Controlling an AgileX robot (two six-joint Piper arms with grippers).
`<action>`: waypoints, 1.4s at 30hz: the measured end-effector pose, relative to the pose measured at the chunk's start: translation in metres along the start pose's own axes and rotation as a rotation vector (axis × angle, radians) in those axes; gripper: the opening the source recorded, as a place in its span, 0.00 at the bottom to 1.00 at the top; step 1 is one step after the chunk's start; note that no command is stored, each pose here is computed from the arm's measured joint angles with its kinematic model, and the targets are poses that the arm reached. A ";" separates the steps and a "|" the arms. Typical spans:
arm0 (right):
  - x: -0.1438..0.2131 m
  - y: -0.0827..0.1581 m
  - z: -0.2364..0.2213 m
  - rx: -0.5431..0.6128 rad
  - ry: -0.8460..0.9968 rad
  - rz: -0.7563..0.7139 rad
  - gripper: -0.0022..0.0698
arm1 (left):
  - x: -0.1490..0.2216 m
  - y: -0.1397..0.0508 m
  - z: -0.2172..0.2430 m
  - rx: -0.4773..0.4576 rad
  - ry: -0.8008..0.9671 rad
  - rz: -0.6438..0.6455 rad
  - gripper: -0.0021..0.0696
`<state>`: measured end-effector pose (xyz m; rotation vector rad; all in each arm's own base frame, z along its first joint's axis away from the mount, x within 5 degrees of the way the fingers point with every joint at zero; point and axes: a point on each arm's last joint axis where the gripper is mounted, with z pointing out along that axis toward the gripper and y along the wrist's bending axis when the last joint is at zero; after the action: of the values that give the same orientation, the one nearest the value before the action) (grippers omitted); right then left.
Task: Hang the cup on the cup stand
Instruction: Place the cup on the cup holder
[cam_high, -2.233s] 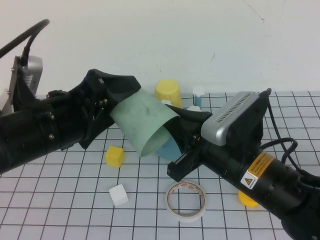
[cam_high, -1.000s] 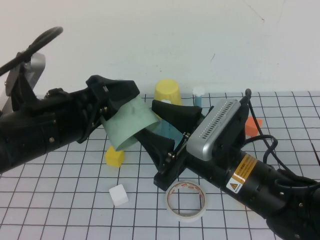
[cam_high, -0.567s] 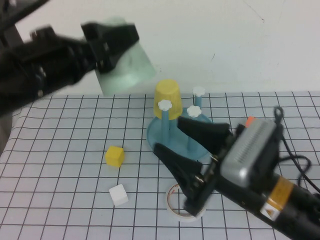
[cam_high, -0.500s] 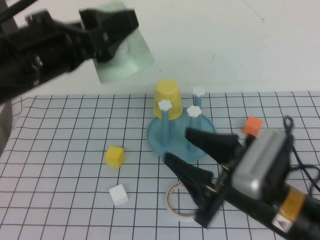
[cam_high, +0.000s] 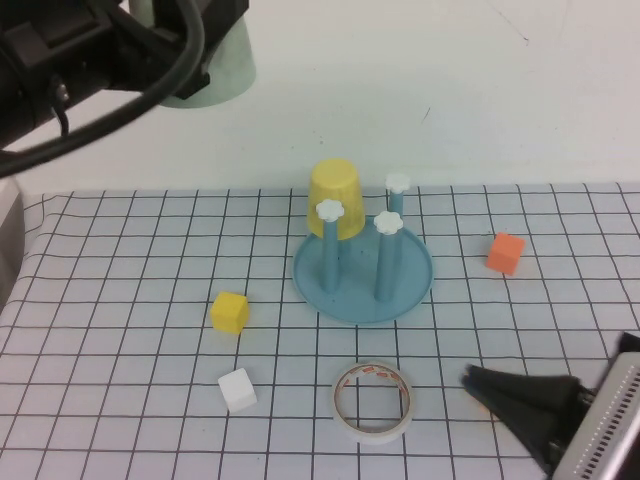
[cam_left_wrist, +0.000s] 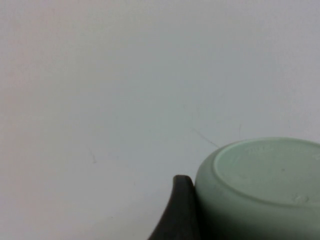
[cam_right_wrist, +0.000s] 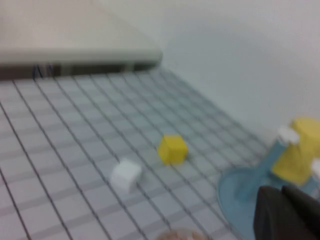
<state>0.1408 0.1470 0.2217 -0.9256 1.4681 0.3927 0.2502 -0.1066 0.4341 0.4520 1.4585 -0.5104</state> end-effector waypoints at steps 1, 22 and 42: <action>0.001 -0.001 -0.004 0.006 0.039 -0.007 0.04 | 0.000 0.000 0.000 -0.002 0.000 0.012 0.83; -0.035 -0.004 -0.102 -0.097 0.226 0.026 0.03 | 0.013 0.001 0.000 -0.003 0.038 0.039 0.83; -0.034 -0.003 -0.123 -0.102 0.225 -0.014 0.03 | 0.014 0.009 0.000 -0.092 0.052 0.091 0.83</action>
<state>0.0570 0.0660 0.2728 -1.0888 1.6566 0.3650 0.2559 -0.0998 0.4196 0.4593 1.4977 -0.3596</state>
